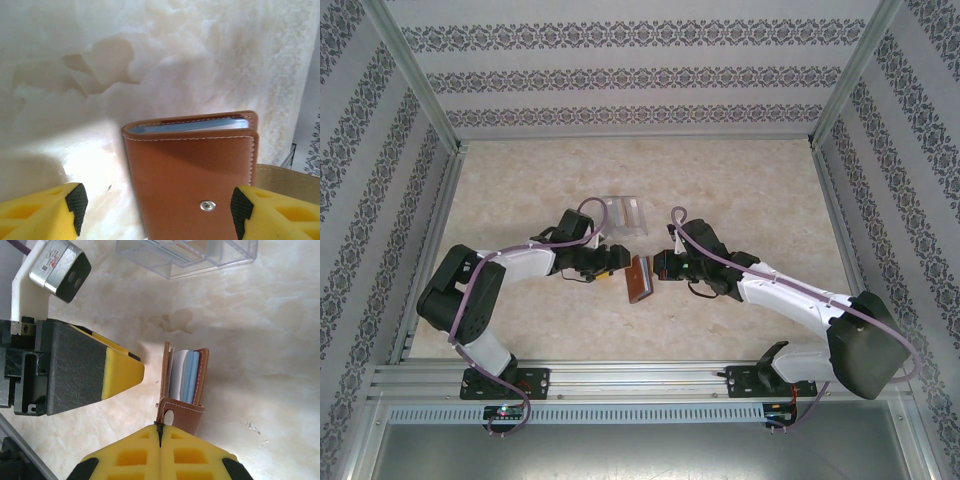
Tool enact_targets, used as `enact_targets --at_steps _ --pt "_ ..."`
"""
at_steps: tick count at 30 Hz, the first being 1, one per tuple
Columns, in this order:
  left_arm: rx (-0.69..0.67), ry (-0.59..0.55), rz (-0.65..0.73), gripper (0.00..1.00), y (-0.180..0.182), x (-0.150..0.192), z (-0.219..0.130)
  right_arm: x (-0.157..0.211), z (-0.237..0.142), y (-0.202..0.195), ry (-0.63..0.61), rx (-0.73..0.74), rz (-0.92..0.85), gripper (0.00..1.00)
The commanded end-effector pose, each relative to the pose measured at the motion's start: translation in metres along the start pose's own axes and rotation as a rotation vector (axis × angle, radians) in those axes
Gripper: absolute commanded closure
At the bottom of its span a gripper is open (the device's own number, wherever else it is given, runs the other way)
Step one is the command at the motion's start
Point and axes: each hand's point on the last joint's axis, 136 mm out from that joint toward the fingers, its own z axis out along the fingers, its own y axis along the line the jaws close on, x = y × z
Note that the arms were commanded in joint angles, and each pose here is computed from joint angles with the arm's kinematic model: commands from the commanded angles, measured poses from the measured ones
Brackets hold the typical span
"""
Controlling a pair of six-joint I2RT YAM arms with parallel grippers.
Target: Put the credit cards into the card holder
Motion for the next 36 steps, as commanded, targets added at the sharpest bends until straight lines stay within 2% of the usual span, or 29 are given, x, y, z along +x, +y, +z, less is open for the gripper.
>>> enact_targets --at_steps 1,8,19,28,31,35,36 --pt "0.101 -0.014 0.036 0.22 -0.019 -0.002 -0.006 -0.012 -0.007 0.028 -0.023 -0.112 -0.003 1.00" --pt "0.125 -0.030 0.016 0.20 -0.020 -0.005 -0.008 -0.011 -0.007 0.036 -0.021 -0.162 0.010 1.00" --pt "0.126 -0.037 0.023 0.22 -0.023 -0.004 -0.013 -0.008 -0.003 0.030 -0.014 -0.142 0.029 1.00" --pt "0.104 -0.013 0.013 0.24 -0.017 -0.001 -0.009 -0.006 -0.001 0.041 -0.003 -0.171 0.004 1.00" --pt "0.074 0.003 0.012 0.29 -0.011 0.000 -0.007 -0.005 0.002 0.040 -0.001 -0.165 0.011 1.00" --pt "0.073 0.011 0.010 0.44 -0.009 0.000 -0.003 -0.003 0.006 0.036 0.005 -0.154 0.019 1.00" --pt "0.072 0.016 0.007 0.45 -0.008 0.000 -0.002 -0.001 0.007 0.034 0.008 -0.147 0.024 1.00"
